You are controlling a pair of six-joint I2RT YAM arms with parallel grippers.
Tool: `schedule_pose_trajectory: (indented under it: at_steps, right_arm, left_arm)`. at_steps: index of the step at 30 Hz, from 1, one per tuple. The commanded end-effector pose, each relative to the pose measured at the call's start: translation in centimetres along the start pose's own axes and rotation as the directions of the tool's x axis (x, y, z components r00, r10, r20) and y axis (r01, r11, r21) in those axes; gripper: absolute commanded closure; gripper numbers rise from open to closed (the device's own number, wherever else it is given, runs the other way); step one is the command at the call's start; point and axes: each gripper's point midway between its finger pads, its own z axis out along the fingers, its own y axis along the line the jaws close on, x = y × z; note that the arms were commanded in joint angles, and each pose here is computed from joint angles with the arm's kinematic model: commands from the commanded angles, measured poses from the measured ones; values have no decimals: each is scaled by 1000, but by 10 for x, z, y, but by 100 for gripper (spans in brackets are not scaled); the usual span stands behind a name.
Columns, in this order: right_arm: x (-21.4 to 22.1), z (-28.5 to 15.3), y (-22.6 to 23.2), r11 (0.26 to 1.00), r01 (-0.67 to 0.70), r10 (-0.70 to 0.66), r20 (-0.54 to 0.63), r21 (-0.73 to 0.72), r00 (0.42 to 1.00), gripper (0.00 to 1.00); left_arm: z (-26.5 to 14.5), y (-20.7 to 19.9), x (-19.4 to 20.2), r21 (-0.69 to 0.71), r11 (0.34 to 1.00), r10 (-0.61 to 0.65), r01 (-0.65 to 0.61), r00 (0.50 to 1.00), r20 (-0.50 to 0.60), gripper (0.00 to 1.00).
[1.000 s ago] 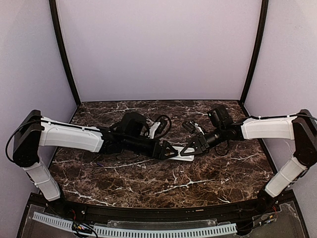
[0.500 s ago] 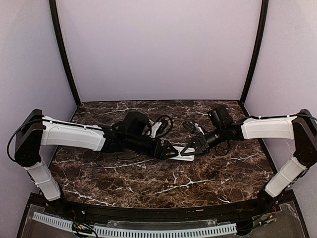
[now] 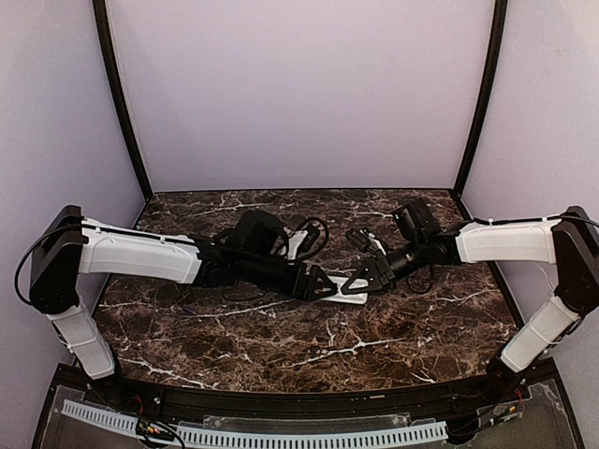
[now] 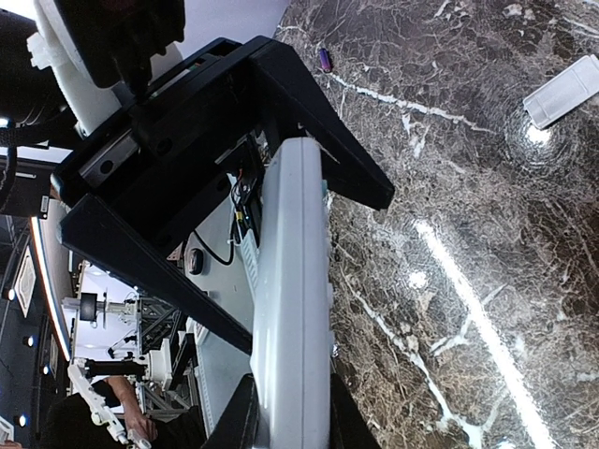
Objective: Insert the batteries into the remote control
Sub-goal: Press the battery in the battery compartment.
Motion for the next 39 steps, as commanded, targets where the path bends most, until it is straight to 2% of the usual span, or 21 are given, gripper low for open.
schedule_pose_trajectory:
  at_steps: [1, 9, 16, 24, 29, 32, 39]
  right_arm:
    - [-8, -3, 21, 996, 66, -66, 11, -59, 998, 100]
    - [-9, -6, 28, 994, 80, -78, 18, -81, 997, 100]
    - [-8, -8, 31, 991, 91, -89, 24, -95, 996, 100]
    - [-6, -4, 22, 994, 74, -73, 18, -81, 997, 100]
    - [-4, -3, 17, 995, 70, -69, 18, -68, 997, 100]
    - [-3, -3, 14, 996, 70, -69, 18, -59, 997, 100]
    - [-3, -1, 6, 997, 71, -71, 21, -39, 997, 100]
  left_arm:
    - [2, 22, 11, -107, 994, 5, -9, 999, -42, 27]
    - [-1, 38, 30, -169, 985, 12, -30, 994, -107, 35]
    - [-2, 43, 33, -191, 981, 5, -27, 993, -116, 39]
    - [-7, 21, 18, -99, 994, 33, -39, 997, -65, 18]
    - [-24, -1, -9, 1, 999, 48, -48, 998, 43, 12]
    - [-40, -10, -21, 42, 996, 70, -75, 992, 103, 4]
    - [-74, 3, -36, -47, 993, 112, -106, 981, 160, 1]
